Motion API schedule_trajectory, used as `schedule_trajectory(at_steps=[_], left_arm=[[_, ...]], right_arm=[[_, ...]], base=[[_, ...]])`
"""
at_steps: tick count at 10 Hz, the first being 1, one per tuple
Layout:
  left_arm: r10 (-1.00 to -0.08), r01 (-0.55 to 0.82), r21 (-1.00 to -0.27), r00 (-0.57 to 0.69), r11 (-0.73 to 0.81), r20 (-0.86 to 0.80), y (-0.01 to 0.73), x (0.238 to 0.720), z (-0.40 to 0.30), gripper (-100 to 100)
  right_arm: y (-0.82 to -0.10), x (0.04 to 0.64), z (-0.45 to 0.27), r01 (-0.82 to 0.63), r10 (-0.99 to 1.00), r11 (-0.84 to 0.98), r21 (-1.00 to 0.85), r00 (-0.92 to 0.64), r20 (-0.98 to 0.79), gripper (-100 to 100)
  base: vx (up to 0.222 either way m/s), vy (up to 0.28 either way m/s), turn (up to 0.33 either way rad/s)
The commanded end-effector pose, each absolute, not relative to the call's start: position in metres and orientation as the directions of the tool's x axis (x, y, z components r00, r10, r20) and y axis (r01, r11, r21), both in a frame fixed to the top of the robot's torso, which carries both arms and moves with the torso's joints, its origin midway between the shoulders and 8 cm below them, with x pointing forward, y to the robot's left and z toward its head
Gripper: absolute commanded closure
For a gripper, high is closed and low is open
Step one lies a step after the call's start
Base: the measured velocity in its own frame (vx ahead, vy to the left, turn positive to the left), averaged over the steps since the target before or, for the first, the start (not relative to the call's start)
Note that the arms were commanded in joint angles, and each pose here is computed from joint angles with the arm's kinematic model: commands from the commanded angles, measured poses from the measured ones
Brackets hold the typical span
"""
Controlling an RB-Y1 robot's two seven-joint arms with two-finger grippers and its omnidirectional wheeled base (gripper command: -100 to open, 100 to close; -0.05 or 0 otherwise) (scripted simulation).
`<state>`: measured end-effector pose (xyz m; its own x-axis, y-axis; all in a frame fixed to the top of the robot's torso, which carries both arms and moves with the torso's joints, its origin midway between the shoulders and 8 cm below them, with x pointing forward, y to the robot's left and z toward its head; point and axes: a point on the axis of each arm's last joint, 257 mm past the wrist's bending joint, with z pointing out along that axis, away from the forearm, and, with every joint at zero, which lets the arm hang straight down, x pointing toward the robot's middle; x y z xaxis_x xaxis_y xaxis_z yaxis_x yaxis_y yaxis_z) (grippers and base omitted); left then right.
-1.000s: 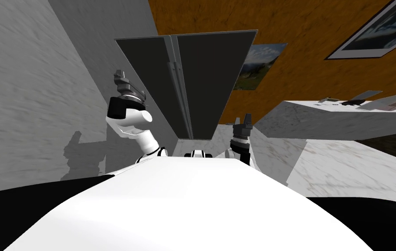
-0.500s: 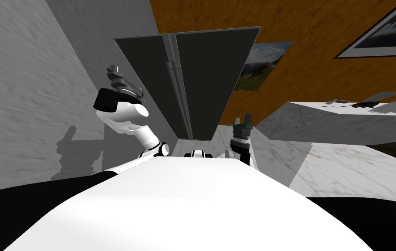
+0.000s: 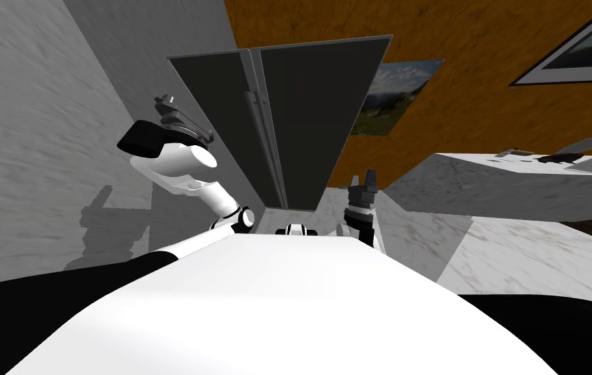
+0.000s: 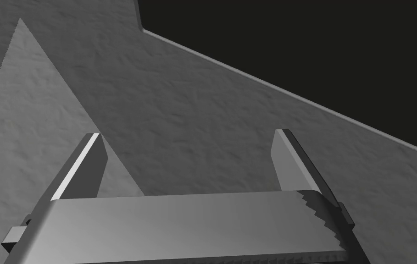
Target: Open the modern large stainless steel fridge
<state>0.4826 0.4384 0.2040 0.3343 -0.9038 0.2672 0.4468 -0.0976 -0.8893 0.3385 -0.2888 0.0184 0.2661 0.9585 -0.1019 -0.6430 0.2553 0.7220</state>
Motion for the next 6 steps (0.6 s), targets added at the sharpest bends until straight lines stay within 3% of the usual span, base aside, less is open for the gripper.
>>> schedule_trajectory(at_steps=[1, 6], left_arm=[[-0.898, 0.426, -0.894, 0.325, -0.143, 0.298, 0.438, 0.486, 0.204, -100], [-0.874, 0.400, -0.875, 0.279, -0.270, 0.398, 0.433, 0.494, 0.213, -100]], right_arm=[[-0.289, 0.338, 0.018, -0.643, 0.959, 0.255, 0.722, 0.266, -0.102, 0], [-0.289, 0.338, 0.018, -0.643, 0.959, 0.255, 0.722, 0.266, -0.102, 0]], base=[[0.020, -0.031, -0.001], [0.030, -0.038, 0.027]])
